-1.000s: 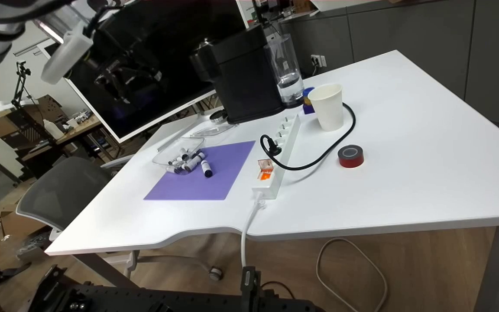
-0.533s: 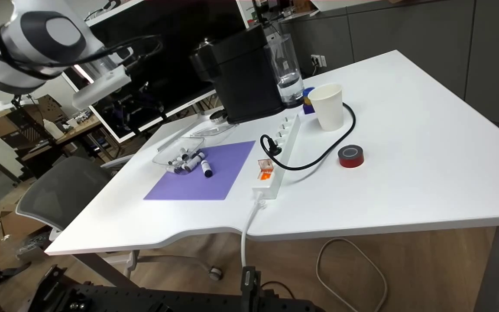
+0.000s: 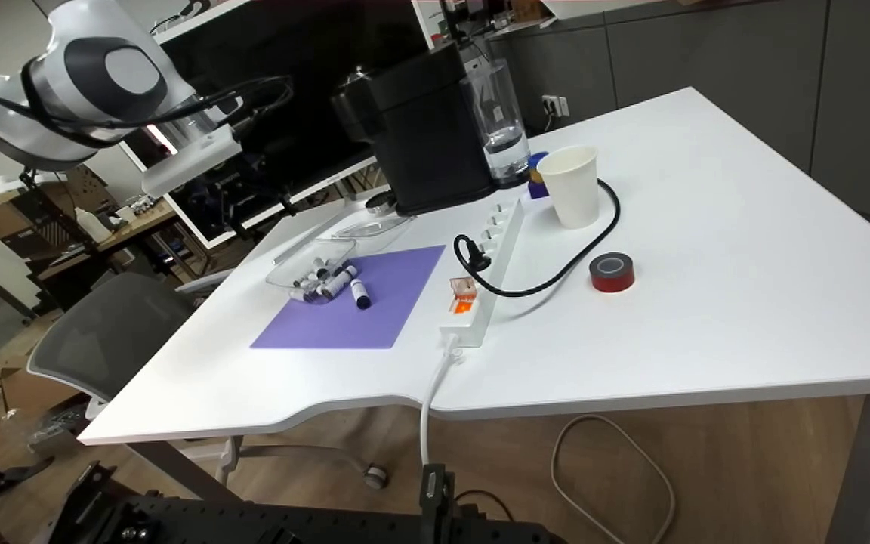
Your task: Move a bottle from the container to the table
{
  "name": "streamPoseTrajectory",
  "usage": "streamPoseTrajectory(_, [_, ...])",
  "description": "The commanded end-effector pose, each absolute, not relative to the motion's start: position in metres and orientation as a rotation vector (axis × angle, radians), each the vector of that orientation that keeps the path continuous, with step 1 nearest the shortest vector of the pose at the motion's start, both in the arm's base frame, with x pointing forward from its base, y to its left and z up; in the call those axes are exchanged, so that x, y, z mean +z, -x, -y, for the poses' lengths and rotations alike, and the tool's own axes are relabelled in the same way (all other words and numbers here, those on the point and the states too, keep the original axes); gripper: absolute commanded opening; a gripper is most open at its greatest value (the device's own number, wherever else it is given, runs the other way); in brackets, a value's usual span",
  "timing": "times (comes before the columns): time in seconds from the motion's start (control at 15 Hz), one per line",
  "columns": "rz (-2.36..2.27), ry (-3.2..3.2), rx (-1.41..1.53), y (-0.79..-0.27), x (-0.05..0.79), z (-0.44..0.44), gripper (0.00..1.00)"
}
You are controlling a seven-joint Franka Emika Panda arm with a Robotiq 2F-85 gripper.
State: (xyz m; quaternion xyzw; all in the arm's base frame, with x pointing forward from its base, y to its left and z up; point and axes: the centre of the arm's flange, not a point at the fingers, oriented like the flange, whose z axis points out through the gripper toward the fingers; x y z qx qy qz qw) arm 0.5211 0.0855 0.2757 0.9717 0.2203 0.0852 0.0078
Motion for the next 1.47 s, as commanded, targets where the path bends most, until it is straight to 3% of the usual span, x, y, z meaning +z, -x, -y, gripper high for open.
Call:
streamPoseTrajectory(0.0, [-0.65,-3.023,0.254,-0.527,0.271,-0.087,1.0])
streamPoseTrajectory(1.4, [-0.616,-2.987,-0.026,-0.638,0.141,-0.15,1.0])
